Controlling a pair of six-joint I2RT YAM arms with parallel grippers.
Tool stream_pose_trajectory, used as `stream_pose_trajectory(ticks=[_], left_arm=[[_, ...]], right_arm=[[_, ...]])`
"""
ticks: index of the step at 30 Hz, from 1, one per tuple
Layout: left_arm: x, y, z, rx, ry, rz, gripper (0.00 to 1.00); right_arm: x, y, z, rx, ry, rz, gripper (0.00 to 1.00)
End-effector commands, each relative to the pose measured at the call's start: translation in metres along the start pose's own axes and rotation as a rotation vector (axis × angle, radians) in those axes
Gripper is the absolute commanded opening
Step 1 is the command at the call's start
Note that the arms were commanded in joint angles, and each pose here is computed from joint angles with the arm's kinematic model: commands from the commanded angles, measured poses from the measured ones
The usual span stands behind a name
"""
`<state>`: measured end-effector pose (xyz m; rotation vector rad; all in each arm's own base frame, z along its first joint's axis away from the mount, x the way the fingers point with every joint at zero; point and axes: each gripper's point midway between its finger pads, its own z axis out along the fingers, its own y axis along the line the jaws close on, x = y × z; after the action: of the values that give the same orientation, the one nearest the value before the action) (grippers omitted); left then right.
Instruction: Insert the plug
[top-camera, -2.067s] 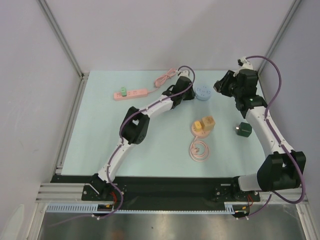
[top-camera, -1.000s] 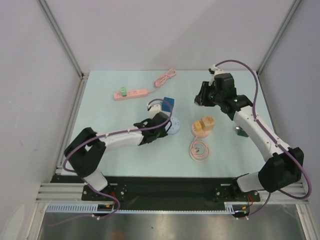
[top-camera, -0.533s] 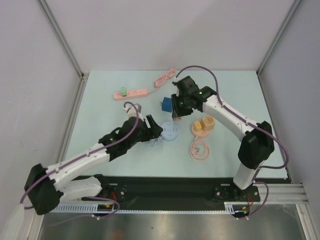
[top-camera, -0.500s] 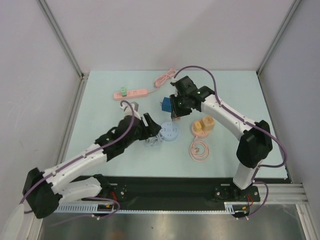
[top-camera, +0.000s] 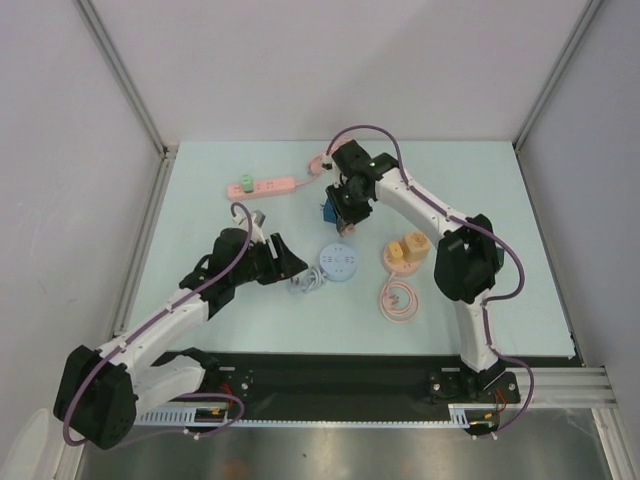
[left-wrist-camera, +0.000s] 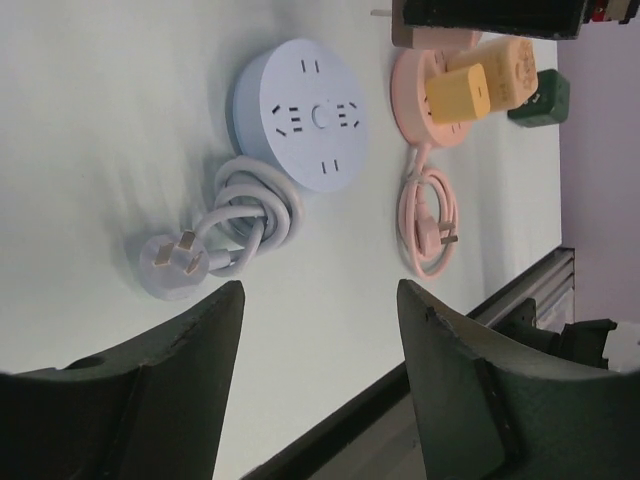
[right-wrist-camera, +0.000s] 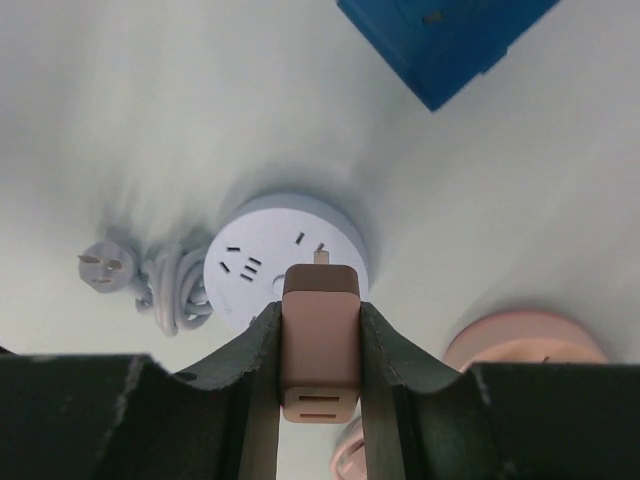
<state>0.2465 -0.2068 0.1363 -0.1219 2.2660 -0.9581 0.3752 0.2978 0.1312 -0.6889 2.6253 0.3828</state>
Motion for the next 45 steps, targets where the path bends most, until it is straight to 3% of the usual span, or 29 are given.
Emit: stream_pose_trajectory(ticks=[1,5,13,28,45], left_arm=[[-0.005,-0.014,0.004,0.092,-0.012,0.007,0.68],[-0.005,0.010,0.004,0.015,-0.031,-0.037,0.69],[-0.001,0.042,-0.001,-0.044,-0.063,-0.129,0.72],[-0.014,0.042,-0.015,-0.028,-0.122,-0.105,0.73],[-0.014,0.045,-0.015,-0.019,-0.126,-0.092,0.73]], right_arm=[[0.018,0.008,0.002,0.004,0.088,0.054,0.00],[0.023,0.026,0.004,-0.043,0.104,0.174,0.00],[0.040,0.042,0.015,-0.056,0.175,0.249,0.00],[0.068,0.044,0.046,-0.020,0.330,0.271,0.00],[0.066,0.023,0.067,0.101,0.352,0.281,0.00]])
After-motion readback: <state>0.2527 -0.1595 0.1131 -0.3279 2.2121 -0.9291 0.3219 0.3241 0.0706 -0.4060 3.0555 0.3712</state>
